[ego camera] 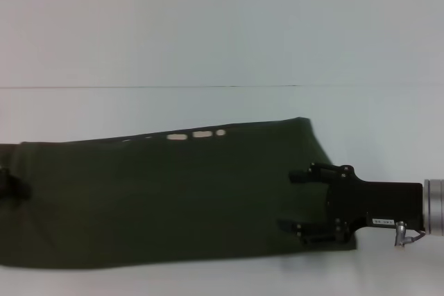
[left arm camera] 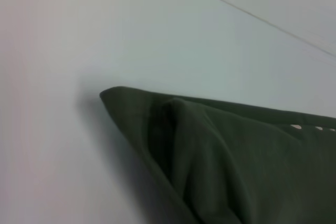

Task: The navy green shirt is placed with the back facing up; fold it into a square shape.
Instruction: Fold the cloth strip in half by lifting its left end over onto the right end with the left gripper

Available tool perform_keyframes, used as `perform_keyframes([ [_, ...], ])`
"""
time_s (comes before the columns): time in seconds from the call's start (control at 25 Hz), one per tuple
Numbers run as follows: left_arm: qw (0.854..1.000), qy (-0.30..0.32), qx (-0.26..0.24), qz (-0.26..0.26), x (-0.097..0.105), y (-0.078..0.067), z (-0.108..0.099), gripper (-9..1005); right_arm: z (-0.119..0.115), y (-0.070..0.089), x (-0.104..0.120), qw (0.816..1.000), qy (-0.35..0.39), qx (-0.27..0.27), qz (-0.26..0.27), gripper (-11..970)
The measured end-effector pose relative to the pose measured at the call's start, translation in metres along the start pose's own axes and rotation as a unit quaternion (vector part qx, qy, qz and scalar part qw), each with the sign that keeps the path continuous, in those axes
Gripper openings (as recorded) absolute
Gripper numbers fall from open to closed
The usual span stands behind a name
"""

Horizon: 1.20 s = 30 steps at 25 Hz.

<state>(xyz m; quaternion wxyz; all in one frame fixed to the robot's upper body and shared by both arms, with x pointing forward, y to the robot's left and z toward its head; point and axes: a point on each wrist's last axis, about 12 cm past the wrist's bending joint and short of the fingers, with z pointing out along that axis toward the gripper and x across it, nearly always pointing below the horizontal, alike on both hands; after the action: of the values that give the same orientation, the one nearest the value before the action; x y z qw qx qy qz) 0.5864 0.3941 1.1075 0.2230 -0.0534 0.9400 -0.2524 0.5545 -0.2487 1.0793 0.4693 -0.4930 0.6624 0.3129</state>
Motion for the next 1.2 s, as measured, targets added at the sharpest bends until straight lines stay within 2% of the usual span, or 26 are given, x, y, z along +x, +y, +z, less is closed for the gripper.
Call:
perform_keyframes([
  [0.04,1.0,0.0,0.0,0.0,0.0,0.0,0.0,78,0.0,0.0,0.0,1.0,0.0,0.0,0.0,928],
  [0.08,1.0,0.006,-0.018,0.006,-0.006,0.008,-0.018,78,0.0,0.0,0.0,1.0,0.0,-0.001,0.0,928],
  [0.24,1.0,0.005,-0.025,0.006,-0.011,0.013,-0.033,78,0.0,0.001,0.001,1.0,0.002,-0.003,-0.001,928],
  [0.44,0.999,0.01,-0.038,0.01,-0.015,0.015,-0.04,78,0.0,0.001,0.001,1.0,0.003,-0.004,-0.002,928],
  [0.6,0.999,0.019,-0.033,0.0,-0.017,0.01,-0.042,78,0.0,0.001,0.002,1.0,0.004,-0.003,-0.003,928],
  [0.76,0.999,0.031,0.006,-0.008,-0.021,-0.008,-0.044,78,0.0,0.002,0.003,1.0,0.005,-0.001,-0.003,928],
  [0.84,0.998,0.04,0.057,-0.004,-0.025,-0.027,-0.045,77,-0.002,0.003,0.005,1.0,0.006,0.003,-0.003,928],
  [0.88,0.998,0.04,0.057,-0.004,-0.025,-0.027,-0.045,77,-0.002,0.003,0.005,1.0,0.006,0.003,-0.003,928],
  [0.92,0.996,0.043,0.075,-0.005,-0.027,-0.033,-0.045,77,-0.003,0.003,0.006,1.0,0.005,0.004,-0.003,928],
  [1.12,0.985,0.048,0.162,-0.023,-0.032,-0.065,-0.037,77,-0.004,0.004,0.008,1.0,0.006,0.006,0.0,927],
  [1.16,0.985,0.048,0.162,-0.023,-0.032,-0.065,-0.037,77,-0.004,0.005,0.009,1.0,0.006,0.006,0.0,927],
  [1.2,0.977,0.045,0.206,-0.043,-0.031,-0.08,-0.028,77,-0.005,0.005,0.01,1.0,0.006,0.006,-0.001,927],
])
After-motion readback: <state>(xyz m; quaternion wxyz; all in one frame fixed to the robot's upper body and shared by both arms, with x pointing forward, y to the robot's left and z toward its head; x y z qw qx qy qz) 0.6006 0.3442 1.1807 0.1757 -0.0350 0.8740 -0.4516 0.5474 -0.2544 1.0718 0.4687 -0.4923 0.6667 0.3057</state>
